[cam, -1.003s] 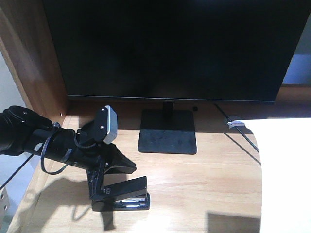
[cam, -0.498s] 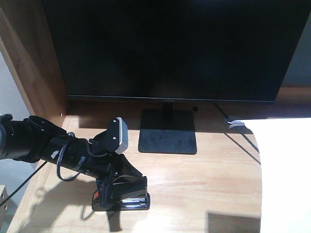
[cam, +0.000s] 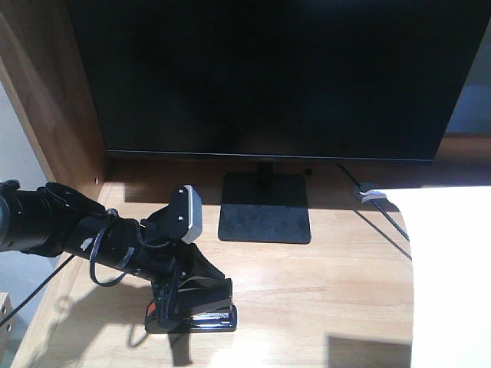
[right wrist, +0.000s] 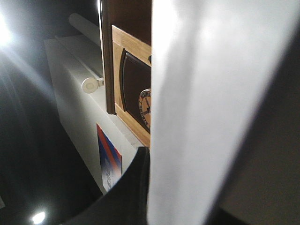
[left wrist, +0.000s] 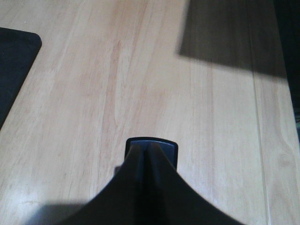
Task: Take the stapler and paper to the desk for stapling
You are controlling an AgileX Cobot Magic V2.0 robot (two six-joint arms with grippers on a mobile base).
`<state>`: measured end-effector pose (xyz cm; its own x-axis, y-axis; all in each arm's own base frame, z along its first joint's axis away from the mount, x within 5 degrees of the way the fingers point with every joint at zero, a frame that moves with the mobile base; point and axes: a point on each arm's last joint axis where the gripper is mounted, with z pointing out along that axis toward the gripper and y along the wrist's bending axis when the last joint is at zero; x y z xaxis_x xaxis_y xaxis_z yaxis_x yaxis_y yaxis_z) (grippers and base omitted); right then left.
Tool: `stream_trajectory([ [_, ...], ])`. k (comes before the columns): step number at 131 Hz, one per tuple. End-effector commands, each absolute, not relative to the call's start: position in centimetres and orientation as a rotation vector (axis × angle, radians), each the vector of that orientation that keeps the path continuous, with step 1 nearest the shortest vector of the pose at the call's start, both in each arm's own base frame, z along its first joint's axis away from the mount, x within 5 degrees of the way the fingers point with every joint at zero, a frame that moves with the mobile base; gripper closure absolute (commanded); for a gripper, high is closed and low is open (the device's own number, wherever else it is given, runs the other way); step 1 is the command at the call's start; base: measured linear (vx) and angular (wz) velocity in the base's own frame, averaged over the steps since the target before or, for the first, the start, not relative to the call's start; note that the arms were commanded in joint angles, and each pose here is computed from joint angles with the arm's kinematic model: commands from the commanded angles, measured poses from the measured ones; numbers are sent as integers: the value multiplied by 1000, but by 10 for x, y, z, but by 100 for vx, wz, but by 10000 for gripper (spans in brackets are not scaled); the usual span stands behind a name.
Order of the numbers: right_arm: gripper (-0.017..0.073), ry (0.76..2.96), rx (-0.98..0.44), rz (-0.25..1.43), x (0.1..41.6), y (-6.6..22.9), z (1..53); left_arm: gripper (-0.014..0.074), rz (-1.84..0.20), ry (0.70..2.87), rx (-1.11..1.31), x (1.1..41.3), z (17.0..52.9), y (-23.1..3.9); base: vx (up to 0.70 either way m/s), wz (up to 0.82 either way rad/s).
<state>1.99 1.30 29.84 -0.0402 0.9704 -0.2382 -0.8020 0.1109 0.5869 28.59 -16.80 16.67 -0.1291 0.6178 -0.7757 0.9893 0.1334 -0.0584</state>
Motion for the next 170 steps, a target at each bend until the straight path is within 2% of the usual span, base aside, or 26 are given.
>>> stream_trajectory([
  [1,566,643,273,1465,16,13,308,600,-825,1745,1508,287,189,-173,0,0],
  [79,565,639,281,1469,16,12,308,600,-825,1745,1508,287,189,-173,0,0],
  [93,565,618,320,1487,17,9,308,600,-825,1745,1508,287,189,-173,0,0],
  [121,565,649,357,1409,21,7,305,600,-825,1745,1508,287,189,-173,0,0],
  [140,565,696,436,1410,30,6,302,600,-825,1745,1508,287,189,-173,0,0],
  [170,565,722,447,1407,52,10,307,600,-825,1745,1508,287,189,-173,0,0],
])
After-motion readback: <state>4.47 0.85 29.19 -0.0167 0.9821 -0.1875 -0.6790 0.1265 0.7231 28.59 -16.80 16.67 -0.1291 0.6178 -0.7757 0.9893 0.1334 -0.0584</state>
